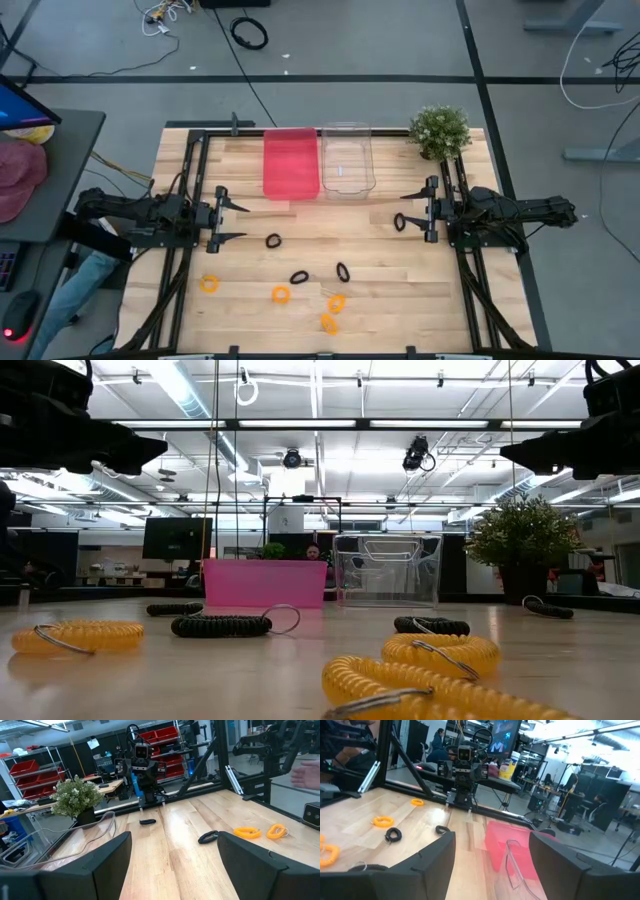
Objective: Sort spring keychains
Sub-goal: Put the black spring keychain into the transparent bin
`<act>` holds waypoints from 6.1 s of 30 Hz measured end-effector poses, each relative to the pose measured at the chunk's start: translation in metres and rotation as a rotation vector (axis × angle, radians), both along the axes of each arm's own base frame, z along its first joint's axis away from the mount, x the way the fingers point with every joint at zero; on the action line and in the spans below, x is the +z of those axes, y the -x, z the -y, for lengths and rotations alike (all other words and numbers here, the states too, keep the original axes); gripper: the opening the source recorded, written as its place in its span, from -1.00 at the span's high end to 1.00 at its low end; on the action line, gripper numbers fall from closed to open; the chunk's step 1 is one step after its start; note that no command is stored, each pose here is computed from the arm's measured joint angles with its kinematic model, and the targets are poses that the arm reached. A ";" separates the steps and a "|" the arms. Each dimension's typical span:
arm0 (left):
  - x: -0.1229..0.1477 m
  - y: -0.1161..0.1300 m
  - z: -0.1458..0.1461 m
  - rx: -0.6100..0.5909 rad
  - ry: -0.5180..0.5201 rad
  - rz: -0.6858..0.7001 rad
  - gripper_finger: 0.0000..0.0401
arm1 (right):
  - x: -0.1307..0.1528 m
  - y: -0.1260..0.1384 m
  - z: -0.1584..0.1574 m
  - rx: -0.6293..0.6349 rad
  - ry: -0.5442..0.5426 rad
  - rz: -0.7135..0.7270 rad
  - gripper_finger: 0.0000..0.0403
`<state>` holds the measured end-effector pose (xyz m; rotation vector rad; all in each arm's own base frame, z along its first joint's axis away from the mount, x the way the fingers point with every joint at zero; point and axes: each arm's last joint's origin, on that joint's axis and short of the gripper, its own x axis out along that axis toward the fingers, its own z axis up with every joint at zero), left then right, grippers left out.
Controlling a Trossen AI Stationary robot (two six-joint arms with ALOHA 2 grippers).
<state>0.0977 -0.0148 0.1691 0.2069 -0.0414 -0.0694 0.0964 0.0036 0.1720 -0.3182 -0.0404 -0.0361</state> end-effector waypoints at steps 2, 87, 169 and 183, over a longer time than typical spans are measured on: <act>0.000 0.000 0.000 0.000 0.000 0.000 -0.49 | 0.000 0.000 0.000 0.000 0.001 0.000 -0.28; 0.000 0.000 0.000 0.000 0.000 0.000 -0.49 | 0.204 0.040 0.005 -0.072 -0.144 0.289 -0.28; 0.000 0.000 0.000 0.000 0.000 0.000 -0.49 | 0.150 -0.161 -0.002 -1.107 -1.064 -1.060 -0.28; 0.000 0.000 0.000 0.000 0.000 0.000 -0.49 | 0.144 -0.164 -0.006 -1.176 -1.167 -0.913 -0.28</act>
